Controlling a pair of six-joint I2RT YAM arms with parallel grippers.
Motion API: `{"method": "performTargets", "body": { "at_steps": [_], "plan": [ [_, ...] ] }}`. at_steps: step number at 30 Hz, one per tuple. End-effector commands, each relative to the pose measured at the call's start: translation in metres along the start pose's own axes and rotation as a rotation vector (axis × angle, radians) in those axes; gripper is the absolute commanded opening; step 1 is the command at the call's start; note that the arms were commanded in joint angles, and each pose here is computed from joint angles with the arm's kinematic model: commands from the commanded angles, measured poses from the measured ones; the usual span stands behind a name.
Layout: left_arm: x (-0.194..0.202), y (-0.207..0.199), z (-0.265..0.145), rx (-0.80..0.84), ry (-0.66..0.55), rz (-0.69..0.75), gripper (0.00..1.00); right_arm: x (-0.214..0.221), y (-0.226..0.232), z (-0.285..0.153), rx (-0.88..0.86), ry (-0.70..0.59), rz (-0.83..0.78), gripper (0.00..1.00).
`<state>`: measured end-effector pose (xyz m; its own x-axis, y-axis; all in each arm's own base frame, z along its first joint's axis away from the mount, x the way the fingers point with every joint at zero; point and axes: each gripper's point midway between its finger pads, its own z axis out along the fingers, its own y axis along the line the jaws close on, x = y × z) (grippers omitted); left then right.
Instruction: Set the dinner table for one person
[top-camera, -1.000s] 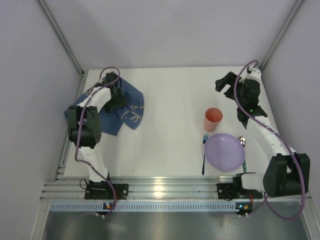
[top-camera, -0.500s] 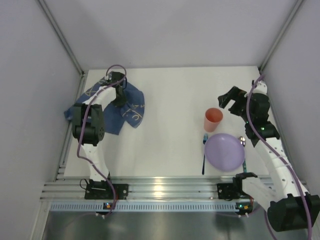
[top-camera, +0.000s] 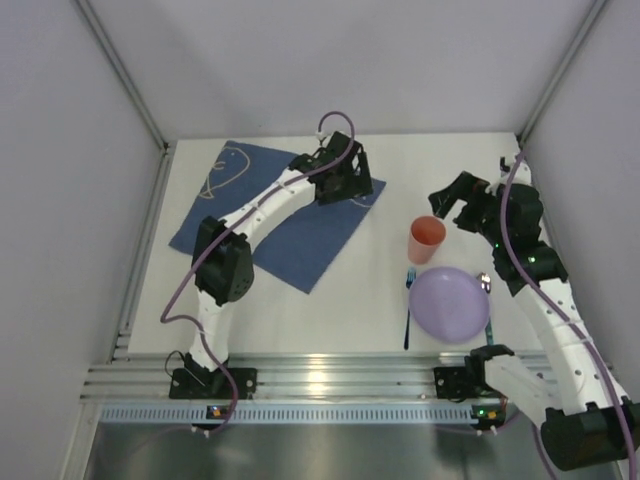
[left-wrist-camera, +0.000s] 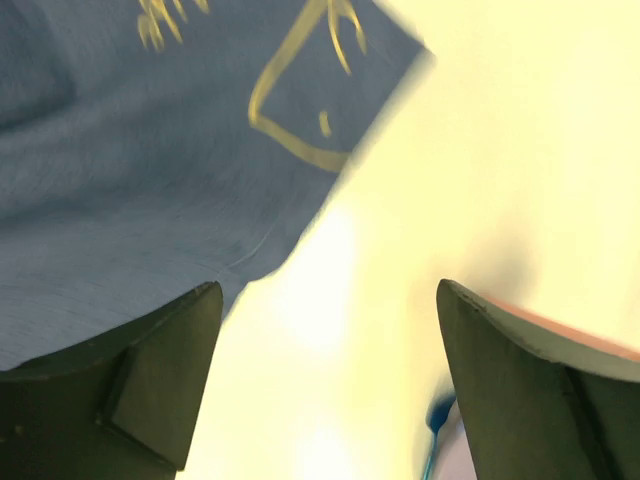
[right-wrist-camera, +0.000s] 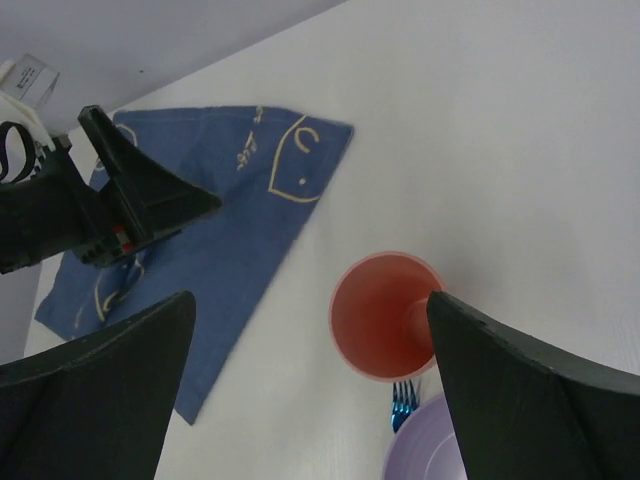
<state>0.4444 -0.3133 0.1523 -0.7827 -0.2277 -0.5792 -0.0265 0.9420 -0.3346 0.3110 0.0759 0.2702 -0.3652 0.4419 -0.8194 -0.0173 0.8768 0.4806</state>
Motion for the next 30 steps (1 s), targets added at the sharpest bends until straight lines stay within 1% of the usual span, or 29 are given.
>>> {"method": "performTargets", "body": {
  "at_steps": [1, 2, 3, 4, 5, 6, 7, 8, 9, 10, 11, 12, 13, 14, 15, 16, 18, 21, 22, 24, 27, 28, 30],
  "plan": [
    [0.017, 0.013, -0.02, -0.087, 0.076, -0.045, 0.98, -0.008, 0.03, 0.004, -0.056, 0.027, 0.002, 1.0],
    [0.007, 0.026, -0.038, -0.124, 0.031, -0.061, 0.98, -0.003, 0.04, 0.005, -0.079, 0.047, -0.007, 1.0],
    [0.008, 0.037, -0.044, -0.143, 0.027, -0.072, 0.98, -0.005, 0.047, 0.006, -0.086, 0.049, -0.013, 1.0],
    [0.027, 0.06, -0.044, -0.196, 0.066, -0.066, 0.98, 0.003, 0.05, 0.012, -0.084, 0.08, -0.019, 1.0],
    [0.018, 0.07, -0.062, -0.187, 0.031, -0.079, 0.98, 0.011, 0.062, 0.012, -0.111, 0.103, -0.033, 1.0],
    [0.021, 0.083, -0.067, -0.216, 0.024, -0.078, 0.98, 0.015, 0.069, 0.012, -0.125, 0.117, -0.04, 1.0],
    [0.041, 0.106, -0.067, -0.267, 0.06, -0.065, 0.98, 0.021, 0.077, 0.017, -0.139, 0.141, -0.051, 1.0],
    [0.038, 0.117, -0.082, -0.269, 0.034, -0.072, 0.98, 0.034, 0.093, 0.016, -0.176, 0.18, -0.065, 1.0],
    [0.04, 0.126, -0.084, -0.278, 0.025, -0.077, 0.98, 0.043, 0.103, 0.017, -0.202, 0.211, -0.073, 1.0],
    [0.063, 0.147, -0.083, -0.319, 0.068, -0.076, 0.98, 0.057, 0.111, 0.025, -0.209, 0.262, -0.079, 1.0],
    [0.059, 0.158, -0.093, -0.32, 0.048, -0.115, 0.98, 0.077, 0.13, 0.022, -0.251, 0.319, -0.085, 1.0],
    [0.064, 0.168, -0.095, -0.329, 0.056, -0.134, 0.98, 0.089, 0.143, 0.023, -0.28, 0.367, -0.084, 1.0],
    [0.075, 0.178, -0.102, -0.327, 0.073, -0.158, 0.98, 0.12, 0.146, 0.034, -0.269, 0.458, -0.082, 1.0],
    [0.075, 0.188, -0.106, -0.334, 0.071, -0.184, 0.97, 0.14, 0.16, 0.034, -0.29, 0.529, -0.041, 1.0],
    [0.078, 0.192, -0.111, -0.328, 0.071, -0.19, 0.98, 0.16, 0.168, 0.033, -0.326, 0.616, -0.01, 1.0],
    [0.083, 0.198, -0.122, -0.314, 0.068, -0.188, 0.98, 0.191, 0.162, 0.046, -0.284, 0.701, 0.007, 1.0],
    [0.09, 0.209, -0.142, -0.307, 0.055, -0.195, 0.97, 0.229, 0.153, 0.058, -0.214, 0.796, 0.024, 1.0],
    [0.093, 0.218, -0.162, -0.295, 0.032, -0.218, 0.97, 0.25, 0.143, 0.067, -0.146, 0.856, -0.006, 1.0],
    [0.092, 0.218, -0.172, -0.276, 0.005, -0.224, 0.97, 0.265, 0.135, 0.073, -0.107, 0.895, -0.018, 1.0],
    [0.095, 0.22, -0.181, -0.266, -0.011, -0.231, 0.97, 0.283, 0.133, 0.078, -0.085, 0.939, -0.029, 1.0],
    [0.101, 0.224, -0.192, -0.248, -0.038, -0.246, 0.96, 0.299, 0.143, 0.08, -0.09, 0.967, -0.049, 1.0],
    [0.105, 0.227, -0.195, -0.249, -0.045, -0.247, 0.96, 0.31, 0.14, 0.082, -0.073, 0.99, -0.057, 0.99],
    [0.112, 0.232, -0.2, -0.268, -0.036, -0.256, 0.96, 0.319, 0.15, 0.083, -0.087, 1.0, -0.071, 0.98]
  ]
}}
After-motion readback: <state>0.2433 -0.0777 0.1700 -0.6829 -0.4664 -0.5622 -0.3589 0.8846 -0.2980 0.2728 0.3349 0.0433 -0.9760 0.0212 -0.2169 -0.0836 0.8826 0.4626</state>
